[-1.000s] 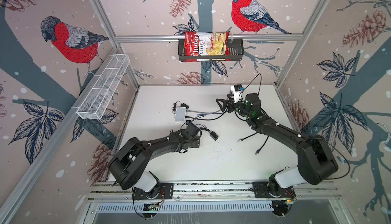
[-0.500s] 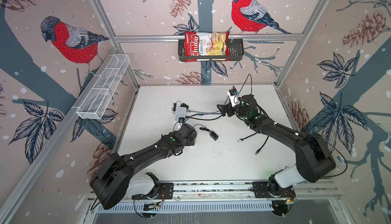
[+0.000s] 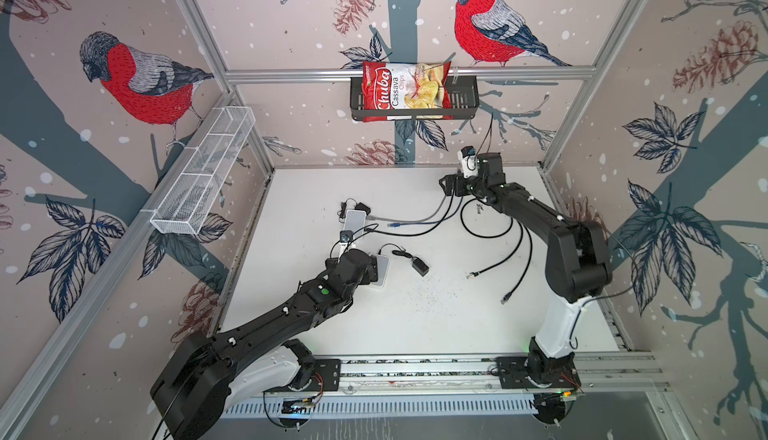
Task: Insert the plug into the switch port
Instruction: 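Reach the right gripper to the far cables and grasp the blue ethernet cable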
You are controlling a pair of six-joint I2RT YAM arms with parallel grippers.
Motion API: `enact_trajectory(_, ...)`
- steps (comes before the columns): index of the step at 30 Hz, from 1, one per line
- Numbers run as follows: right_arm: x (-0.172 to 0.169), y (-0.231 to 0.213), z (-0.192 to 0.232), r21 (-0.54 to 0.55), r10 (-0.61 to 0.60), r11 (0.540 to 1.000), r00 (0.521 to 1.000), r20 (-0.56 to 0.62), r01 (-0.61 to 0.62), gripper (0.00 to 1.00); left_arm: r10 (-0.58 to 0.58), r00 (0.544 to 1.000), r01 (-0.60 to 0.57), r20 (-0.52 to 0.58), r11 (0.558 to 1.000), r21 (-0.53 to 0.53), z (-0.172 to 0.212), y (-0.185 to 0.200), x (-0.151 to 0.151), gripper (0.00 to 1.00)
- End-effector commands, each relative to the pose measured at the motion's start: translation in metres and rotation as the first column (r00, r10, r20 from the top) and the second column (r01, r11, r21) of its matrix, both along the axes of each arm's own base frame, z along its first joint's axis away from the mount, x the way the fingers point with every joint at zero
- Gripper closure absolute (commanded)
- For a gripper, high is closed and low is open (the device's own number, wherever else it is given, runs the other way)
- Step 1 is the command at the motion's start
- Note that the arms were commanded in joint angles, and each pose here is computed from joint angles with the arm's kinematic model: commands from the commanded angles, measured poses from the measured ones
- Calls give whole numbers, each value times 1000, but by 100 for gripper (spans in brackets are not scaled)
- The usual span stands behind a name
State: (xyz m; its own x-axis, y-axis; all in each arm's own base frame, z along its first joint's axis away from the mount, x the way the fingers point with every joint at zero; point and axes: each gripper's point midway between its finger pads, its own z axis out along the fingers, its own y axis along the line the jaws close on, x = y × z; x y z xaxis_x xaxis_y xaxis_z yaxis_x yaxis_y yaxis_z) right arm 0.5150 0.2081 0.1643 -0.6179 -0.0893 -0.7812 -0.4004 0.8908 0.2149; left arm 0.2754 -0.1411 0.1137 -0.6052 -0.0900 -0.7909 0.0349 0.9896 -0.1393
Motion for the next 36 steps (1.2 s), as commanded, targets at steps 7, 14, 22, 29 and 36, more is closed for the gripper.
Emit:
enact_trajectory(7, -2, -41, -58, -203, -291, 945, 941, -173, 255, 1, -10, 998, 9, 70, 1000, 15, 8, 0, 9, 3)
enact_trajectory(14, 2, -66, -81, -313, -383, 893, 911, -155, 323, 1, -31, 997, 29, 68, 999, 36, 4, -2, 11, 3)
enact_trajectory(22, 19, -70, -95, -290, -404, 893, 898, -176, 344, 32, -27, 997, 25, 71, 999, 33, 1, 0, 10, 3)
enact_trajectory(29, 33, -68, -111, -251, -385, 910, 896, -220, 330, 45, -25, 997, 23, 66, 999, 37, -1, 2, 10, 3)
enact_trajectory(36, 40, -60, -123, -216, -359, 926, 901, -244, 311, 54, -18, 998, 15, 66, 999, 37, -1, 3, 10, 3)
